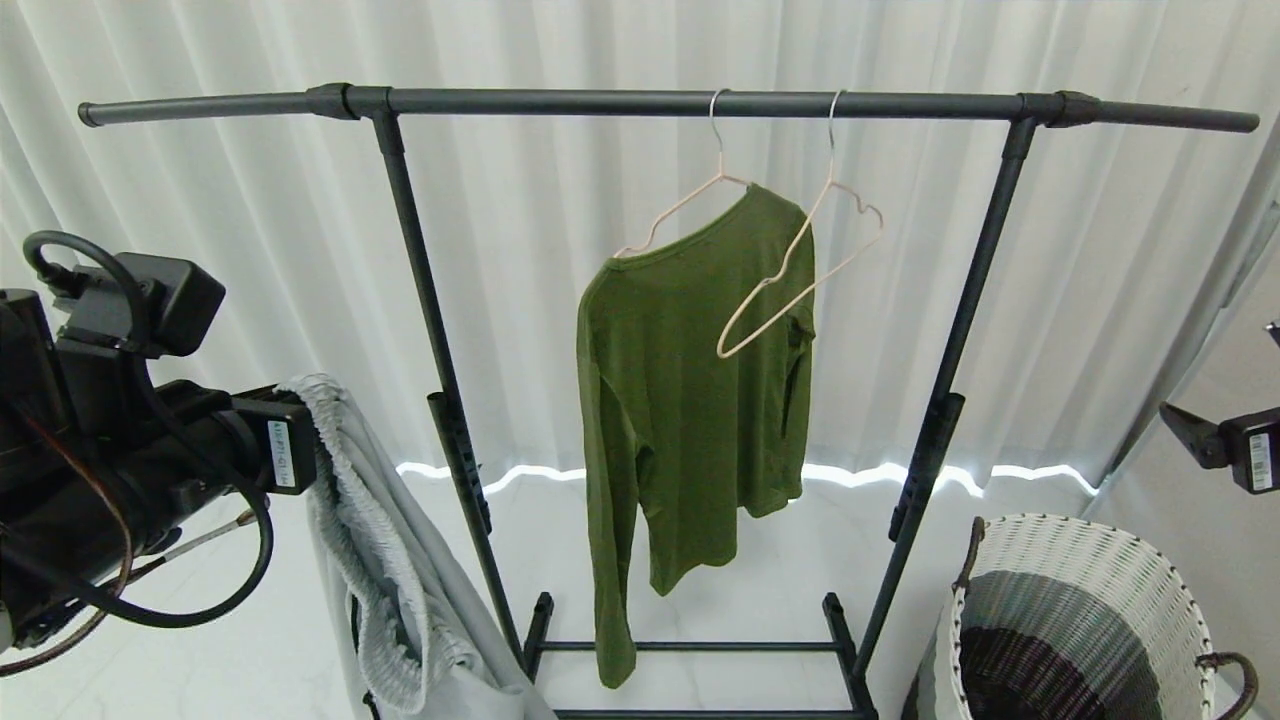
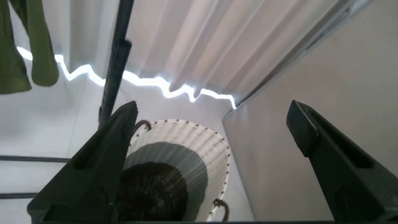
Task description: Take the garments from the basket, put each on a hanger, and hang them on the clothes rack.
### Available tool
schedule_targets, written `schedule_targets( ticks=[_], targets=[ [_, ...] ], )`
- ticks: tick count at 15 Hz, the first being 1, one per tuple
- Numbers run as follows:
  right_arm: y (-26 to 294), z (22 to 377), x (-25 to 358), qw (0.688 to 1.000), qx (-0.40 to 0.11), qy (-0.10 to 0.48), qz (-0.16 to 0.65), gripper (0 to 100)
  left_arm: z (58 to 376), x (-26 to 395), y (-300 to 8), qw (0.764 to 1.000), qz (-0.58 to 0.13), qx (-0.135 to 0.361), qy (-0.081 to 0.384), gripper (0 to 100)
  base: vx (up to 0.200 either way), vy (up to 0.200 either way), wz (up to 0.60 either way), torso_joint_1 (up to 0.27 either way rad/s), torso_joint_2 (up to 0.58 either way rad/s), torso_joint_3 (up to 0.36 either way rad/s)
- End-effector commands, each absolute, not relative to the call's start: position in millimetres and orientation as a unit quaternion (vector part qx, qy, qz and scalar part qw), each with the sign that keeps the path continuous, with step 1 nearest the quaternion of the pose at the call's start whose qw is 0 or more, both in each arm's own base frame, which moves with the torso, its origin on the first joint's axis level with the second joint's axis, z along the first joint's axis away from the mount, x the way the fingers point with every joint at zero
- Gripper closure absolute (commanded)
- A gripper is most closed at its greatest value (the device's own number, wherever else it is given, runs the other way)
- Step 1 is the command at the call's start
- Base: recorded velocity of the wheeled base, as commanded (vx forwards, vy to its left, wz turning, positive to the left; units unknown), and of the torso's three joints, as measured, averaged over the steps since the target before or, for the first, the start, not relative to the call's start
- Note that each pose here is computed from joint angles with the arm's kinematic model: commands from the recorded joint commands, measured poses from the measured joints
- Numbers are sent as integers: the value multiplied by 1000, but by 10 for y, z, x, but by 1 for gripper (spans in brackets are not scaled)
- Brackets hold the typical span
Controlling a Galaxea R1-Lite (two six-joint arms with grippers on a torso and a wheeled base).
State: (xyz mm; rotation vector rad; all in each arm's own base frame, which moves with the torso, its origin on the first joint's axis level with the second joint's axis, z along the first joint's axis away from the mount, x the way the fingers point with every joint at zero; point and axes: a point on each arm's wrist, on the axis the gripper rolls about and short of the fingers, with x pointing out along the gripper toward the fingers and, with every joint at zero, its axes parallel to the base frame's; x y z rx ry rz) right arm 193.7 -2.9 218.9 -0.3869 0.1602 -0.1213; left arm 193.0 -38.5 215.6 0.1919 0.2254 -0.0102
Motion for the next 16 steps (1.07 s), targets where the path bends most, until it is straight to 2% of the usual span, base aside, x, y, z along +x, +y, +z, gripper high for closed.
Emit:
schedule_targets(
  ticks=[1, 8, 12, 16],
  targets=[
    [-28, 2215, 1944, 977, -191, 75, -61, 0, 2169, 1917, -381, 989, -5, 95, 109, 100, 0, 0, 0, 178, -481, -295],
    [-36, 2237, 1949, 977, -190, 71, -63, 0, 2228, 1805, -363, 993, -29, 75, 89, 100, 0, 0, 0, 199, -489, -297],
    [-87, 2340, 1979, 982, -178, 49, -35, 0, 2217, 1775, -356, 993, -28, 65, 90, 100, 0, 0, 0, 223, -511, -293],
    [-81, 2248, 1965, 983, -169, 66, -27, 0, 2124, 1751, -351, 992, -27, 56, 106, 100, 0, 0, 0, 63, -138, -81]
  ],
)
